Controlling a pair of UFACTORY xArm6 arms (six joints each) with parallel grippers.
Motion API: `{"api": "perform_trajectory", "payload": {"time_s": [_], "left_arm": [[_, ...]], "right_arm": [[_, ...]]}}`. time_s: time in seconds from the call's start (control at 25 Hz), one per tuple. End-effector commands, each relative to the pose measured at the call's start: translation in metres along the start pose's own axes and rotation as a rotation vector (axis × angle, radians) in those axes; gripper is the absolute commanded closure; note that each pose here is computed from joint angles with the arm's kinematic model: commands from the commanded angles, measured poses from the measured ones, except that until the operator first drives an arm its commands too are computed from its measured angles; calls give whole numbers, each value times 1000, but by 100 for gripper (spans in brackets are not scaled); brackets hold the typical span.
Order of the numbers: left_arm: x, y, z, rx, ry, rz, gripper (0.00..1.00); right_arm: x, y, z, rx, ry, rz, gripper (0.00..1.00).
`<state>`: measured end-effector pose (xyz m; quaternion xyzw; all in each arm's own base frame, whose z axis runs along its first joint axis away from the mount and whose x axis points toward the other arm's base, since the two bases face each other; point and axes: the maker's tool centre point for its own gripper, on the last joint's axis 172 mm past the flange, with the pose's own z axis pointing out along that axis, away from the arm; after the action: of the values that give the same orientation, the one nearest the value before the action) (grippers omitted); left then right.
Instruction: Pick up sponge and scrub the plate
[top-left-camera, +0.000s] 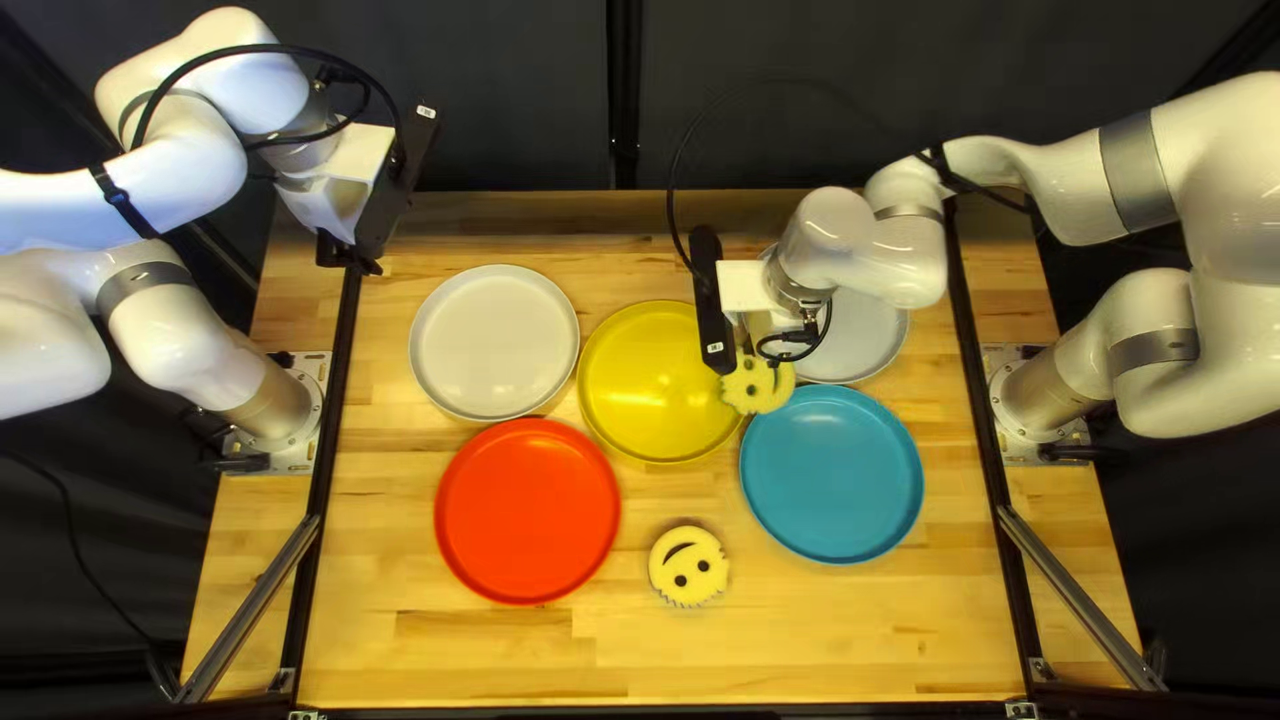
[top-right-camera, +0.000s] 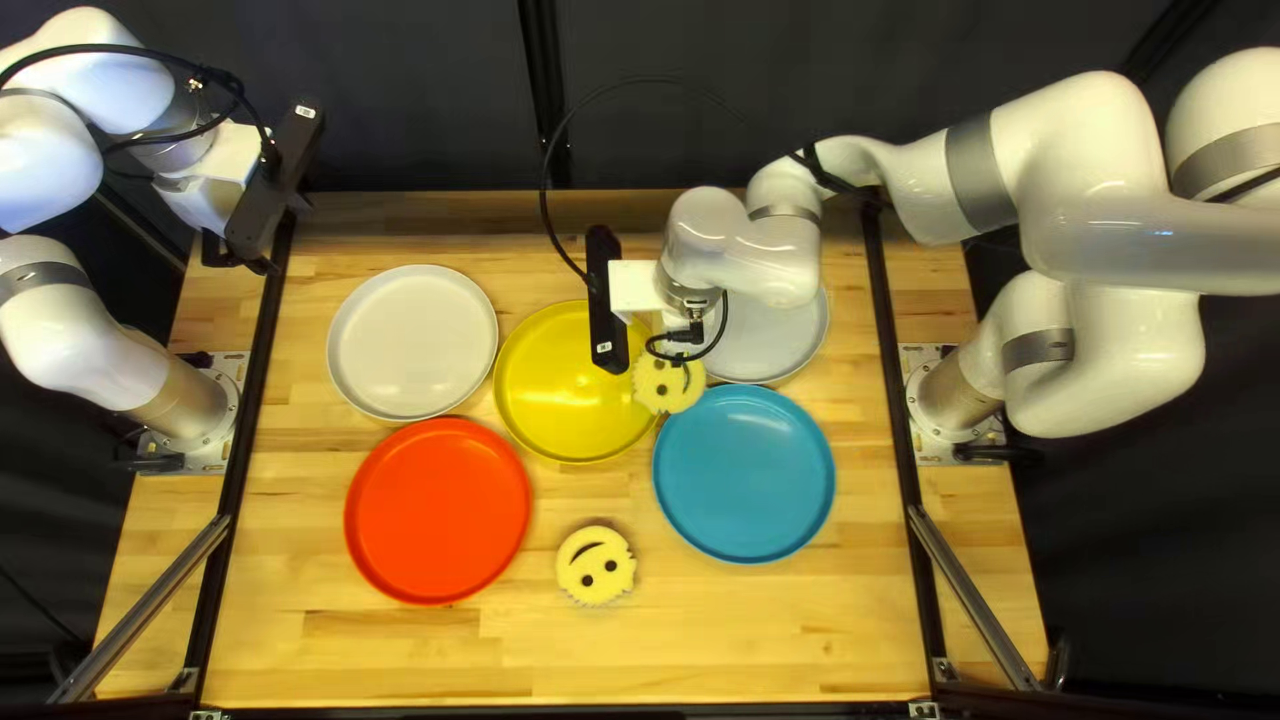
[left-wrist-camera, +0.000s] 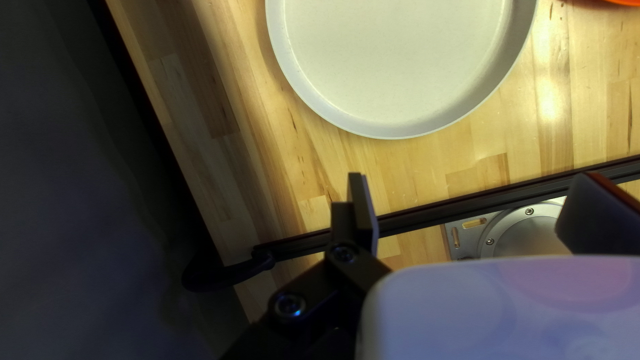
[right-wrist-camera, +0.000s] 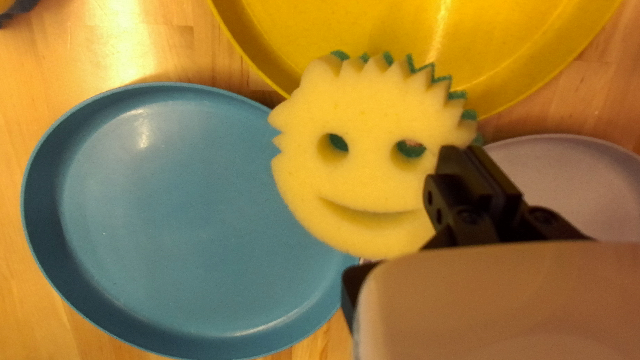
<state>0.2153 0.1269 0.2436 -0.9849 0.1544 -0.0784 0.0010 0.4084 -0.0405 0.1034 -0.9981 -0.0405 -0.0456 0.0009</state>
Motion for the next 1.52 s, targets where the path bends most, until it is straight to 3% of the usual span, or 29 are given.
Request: {"api": "perform_trajectory", "payload": {"time_s": [0.04,0.36,0.6,0.96,1.4,1.52], "left_arm": [[0,0,0,0,0,0,0],[0,0,0,0,0,0,0],[0,0,0,0,0,0,0],[0,0,0,0,0,0,0],[0,0,0,0,0,0,0],[0,0,0,0,0,0,0]], "right_arm": [[0,1,-1,-4,0,1,100],[53,17,-2,-25,23,-2,100],[87,31,18,-86,45,-50,100],[81,22,32,-131,32,-113,100],[85,66,44,-187,8,-171,100],[85,59,49,-184,19,-195,100]]}}
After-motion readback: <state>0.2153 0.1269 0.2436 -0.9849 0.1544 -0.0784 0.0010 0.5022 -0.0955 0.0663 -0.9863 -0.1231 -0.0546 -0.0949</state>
